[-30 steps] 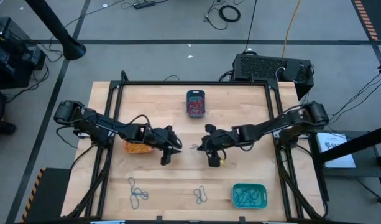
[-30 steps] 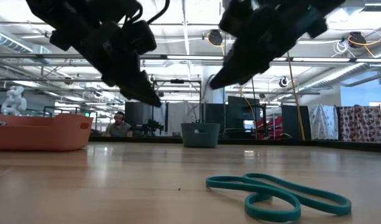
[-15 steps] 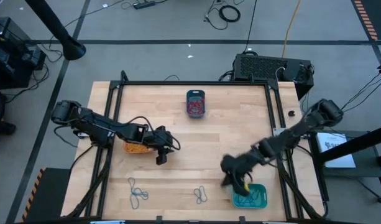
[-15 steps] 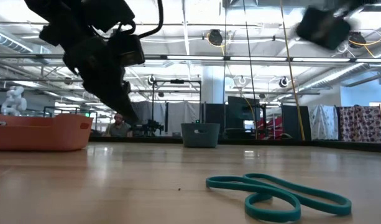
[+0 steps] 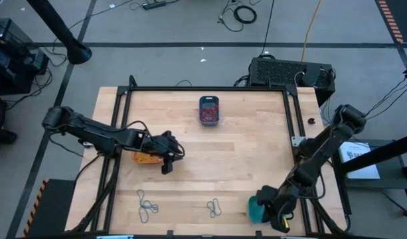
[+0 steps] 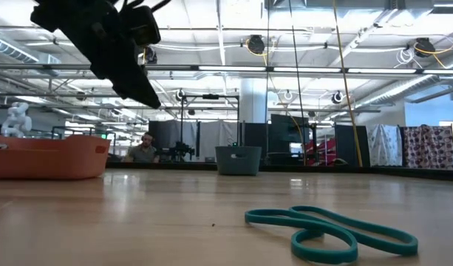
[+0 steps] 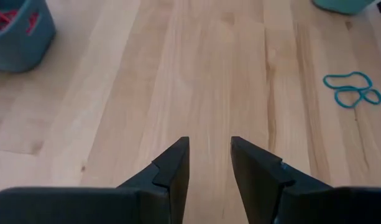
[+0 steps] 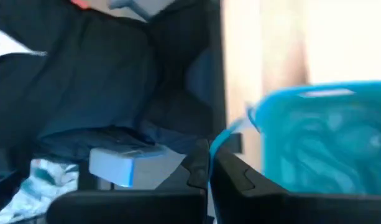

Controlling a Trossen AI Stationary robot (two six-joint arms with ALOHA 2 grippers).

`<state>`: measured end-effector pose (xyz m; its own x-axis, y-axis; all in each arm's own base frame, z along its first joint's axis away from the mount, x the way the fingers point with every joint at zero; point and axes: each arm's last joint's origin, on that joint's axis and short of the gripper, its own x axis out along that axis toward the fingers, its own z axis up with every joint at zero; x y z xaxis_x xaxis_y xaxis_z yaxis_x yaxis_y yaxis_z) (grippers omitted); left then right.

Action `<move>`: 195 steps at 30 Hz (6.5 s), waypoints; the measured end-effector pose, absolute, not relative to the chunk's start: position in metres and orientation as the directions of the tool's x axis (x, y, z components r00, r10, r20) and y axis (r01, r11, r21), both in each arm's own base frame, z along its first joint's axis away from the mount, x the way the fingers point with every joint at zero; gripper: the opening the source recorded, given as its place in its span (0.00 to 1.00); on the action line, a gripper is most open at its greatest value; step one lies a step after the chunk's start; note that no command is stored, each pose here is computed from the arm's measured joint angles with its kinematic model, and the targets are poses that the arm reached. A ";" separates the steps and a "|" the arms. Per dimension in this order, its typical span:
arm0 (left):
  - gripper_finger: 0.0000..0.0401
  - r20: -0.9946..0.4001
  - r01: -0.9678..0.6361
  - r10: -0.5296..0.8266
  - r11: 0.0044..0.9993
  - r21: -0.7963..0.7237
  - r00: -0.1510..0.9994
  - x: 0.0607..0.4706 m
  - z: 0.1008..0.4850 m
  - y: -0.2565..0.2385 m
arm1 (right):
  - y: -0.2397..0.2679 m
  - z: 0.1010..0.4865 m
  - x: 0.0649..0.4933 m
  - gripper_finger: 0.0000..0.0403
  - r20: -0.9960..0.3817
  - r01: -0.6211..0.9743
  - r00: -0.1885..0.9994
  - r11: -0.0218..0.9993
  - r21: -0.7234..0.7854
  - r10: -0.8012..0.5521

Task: Sort rubber bands into baskets
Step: Put the top left blue rubber band into the light blue bin, then put the bottom left blue rubber band into the light blue bin

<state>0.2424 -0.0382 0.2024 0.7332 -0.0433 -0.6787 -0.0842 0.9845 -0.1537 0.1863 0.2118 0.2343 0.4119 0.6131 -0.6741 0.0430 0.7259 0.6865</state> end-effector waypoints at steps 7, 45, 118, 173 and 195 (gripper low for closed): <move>0.31 -0.687 -0.097 -0.026 0.986 -0.139 0.726 0.239 0.204 -0.037 | 0.193 0.235 0.170 0.00 -0.790 0.279 0.364 0.752 0.598 0.494; 0.31 -0.715 -0.174 0.115 0.985 -0.010 0.690 0.235 0.200 -0.033 | 0.194 0.249 0.173 0.00 -0.899 0.326 0.364 0.871 0.367 0.243; 0.31 -0.908 -0.168 -0.391 0.895 -0.413 0.152 0.168 0.140 -0.179 | 0.221 0.226 0.268 0.29 -0.652 -0.287 0.737 0.956 -0.066 0.176; 0.00 -0.536 0.324 -0.351 0.934 -0.149 0.768 0.228 0.234 -0.171 | 0.176 0.205 0.371 0.29 -0.185 -0.166 0.973 0.974 -0.153 0.137; 0.00 -0.531 0.214 -0.248 0.969 -0.126 0.811 0.241 0.234 -0.152 | 0.163 0.185 0.390 0.29 -0.097 -0.124 0.987 0.991 0.041 0.127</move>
